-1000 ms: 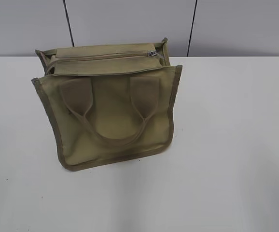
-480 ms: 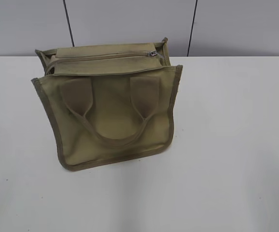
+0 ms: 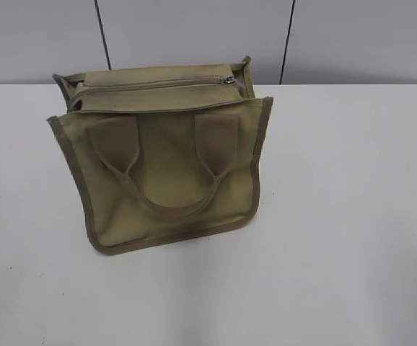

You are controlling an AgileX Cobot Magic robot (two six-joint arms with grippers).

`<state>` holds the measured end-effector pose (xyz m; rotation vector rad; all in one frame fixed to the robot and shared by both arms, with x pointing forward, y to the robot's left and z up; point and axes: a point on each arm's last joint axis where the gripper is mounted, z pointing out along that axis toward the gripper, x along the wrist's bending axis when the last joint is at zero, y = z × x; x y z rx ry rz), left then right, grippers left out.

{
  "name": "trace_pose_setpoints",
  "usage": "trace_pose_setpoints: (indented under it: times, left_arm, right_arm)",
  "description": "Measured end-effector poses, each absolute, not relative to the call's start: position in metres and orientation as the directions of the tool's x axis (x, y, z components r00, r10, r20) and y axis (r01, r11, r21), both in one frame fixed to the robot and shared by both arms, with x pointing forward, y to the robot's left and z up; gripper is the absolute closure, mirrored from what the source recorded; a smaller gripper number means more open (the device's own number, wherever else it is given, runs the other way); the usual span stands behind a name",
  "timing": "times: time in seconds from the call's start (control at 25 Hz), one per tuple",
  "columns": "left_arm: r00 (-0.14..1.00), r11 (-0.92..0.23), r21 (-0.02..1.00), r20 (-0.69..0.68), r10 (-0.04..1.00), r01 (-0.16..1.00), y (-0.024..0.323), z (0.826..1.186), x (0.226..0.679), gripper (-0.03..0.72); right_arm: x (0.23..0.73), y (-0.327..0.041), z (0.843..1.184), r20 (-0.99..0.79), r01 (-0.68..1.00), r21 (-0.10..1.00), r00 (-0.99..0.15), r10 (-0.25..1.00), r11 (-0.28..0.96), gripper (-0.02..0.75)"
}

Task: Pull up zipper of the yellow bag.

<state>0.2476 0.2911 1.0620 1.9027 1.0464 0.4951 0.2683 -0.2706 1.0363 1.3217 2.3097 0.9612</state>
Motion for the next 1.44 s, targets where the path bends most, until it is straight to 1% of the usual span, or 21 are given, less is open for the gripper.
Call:
trace_pose_setpoints:
  times: [0.08, 0.16, 0.32, 0.44, 0.52, 0.6, 0.72, 0.84, 1.44]
  left_arm:
    - [0.554, -0.248, 0.845, -0.067, 0.83, 0.474, 0.291, 1.062, 0.248, 0.137]
    - [0.505, -0.22, 0.845, -0.068, 0.86, 0.488, 0.292, 1.062, 0.248, 0.137]
    - [0.345, -0.125, 0.852, -0.068, 0.936, 0.508, 0.294, 1.062, 0.248, 0.137]
    - [0.205, -0.048, 0.857, -0.068, 0.976, 0.512, 0.296, 1.062, 0.247, 0.137]
    - [0.138, -0.012, 0.862, -0.068, 0.988, 0.506, 0.297, 1.062, 0.246, 0.137]
    - [0.094, 0.013, 0.872, -0.068, 0.993, 0.489, 0.297, 1.062, 0.243, 0.137]
    - [0.081, 0.024, 0.892, -0.067, 0.994, 0.452, 0.298, 1.063, 0.236, 0.137]
    - [0.078, 0.028, 0.909, -0.067, 0.995, 0.416, 0.298, 1.062, 0.23, 0.137]
    - [0.065, 0.034, 0.91, -0.067, 0.996, 0.412, 0.298, 1.062, 0.229, 0.139]
  right_arm:
    - [0.268, -0.271, 1.036, 0.059, 0.64, 0.685, -0.525, 0.849, 0.348, 0.152]
    - [0.269, -0.271, 1.036, 0.062, 0.65, 0.686, -0.5, 0.864, 0.327, 0.152]
    - [0.268, -0.277, 1.038, 0.058, 0.668, 0.709, -0.373, 0.926, 0.225, 0.152]
    - [0.263, -0.281, 1.039, 0.049, 0.65, 0.746, -0.268, 0.962, 0.143, 0.152]
    - [0.257, -0.283, 1.04, 0.04, 0.621, 0.778, -0.206, 0.978, 0.099, 0.152]
    - [0.25, -0.283, 1.041, 0.029, 0.58, 0.811, -0.171, 0.985, 0.076, 0.152]
    - [0.24, -0.283, 1.041, 0.015, 0.521, 0.851, -0.156, 0.988, 0.069, 0.152]
    - [0.235, -0.283, 1.041, 0.01, 0.494, 0.867, -0.156, 0.988, 0.07, 0.152]
    - [0.235, -0.282, 1.041, 0.016, 0.493, 0.867, -0.16, 0.987, 0.066, 0.152]
